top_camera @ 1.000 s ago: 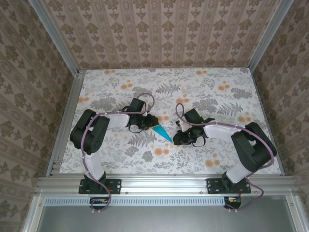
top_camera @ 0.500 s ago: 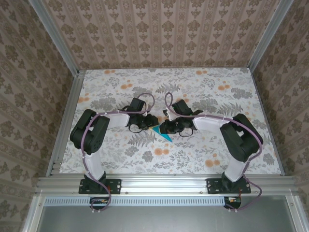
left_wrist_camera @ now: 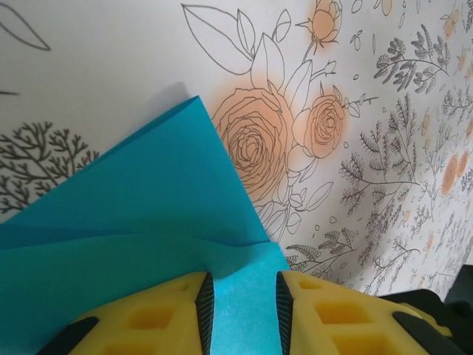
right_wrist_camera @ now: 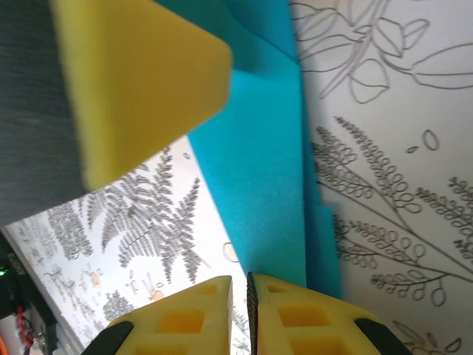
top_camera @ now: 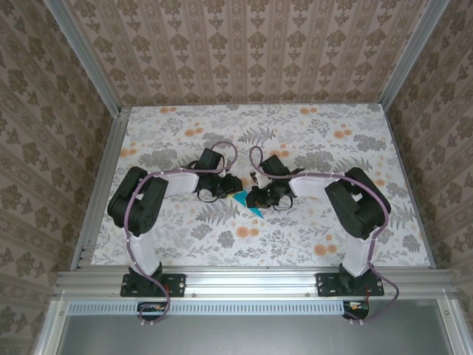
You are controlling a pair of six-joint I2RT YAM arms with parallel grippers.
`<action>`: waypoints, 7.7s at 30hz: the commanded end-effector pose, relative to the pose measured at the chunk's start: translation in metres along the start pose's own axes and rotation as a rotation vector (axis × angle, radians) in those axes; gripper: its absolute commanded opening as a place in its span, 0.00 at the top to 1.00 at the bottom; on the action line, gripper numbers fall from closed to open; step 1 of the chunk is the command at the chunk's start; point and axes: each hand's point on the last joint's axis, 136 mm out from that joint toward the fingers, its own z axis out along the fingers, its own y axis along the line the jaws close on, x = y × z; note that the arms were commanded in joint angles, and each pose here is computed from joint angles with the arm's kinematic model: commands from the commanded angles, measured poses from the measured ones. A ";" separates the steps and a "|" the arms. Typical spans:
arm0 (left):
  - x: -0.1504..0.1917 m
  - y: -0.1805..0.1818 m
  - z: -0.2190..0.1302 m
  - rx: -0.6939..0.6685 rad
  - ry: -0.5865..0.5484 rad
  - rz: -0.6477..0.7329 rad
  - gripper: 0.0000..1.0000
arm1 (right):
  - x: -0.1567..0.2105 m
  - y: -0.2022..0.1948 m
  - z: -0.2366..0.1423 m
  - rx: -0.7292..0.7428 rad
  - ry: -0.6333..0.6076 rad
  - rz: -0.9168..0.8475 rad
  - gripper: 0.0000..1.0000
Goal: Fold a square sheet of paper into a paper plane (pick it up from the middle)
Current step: Fold the wing for the fifth time at the center of the table.
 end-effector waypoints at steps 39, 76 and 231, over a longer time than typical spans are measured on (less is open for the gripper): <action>-0.002 -0.017 -0.004 0.070 -0.056 0.087 0.66 | 0.016 -0.042 0.013 0.127 0.058 0.115 0.85; -0.014 0.044 -0.015 -0.129 -0.111 -0.046 0.68 | 0.026 -0.061 0.013 0.227 0.085 0.113 0.85; -0.003 0.059 -0.005 -0.294 0.007 -0.097 0.80 | -0.004 0.000 0.013 0.091 0.100 -0.019 0.87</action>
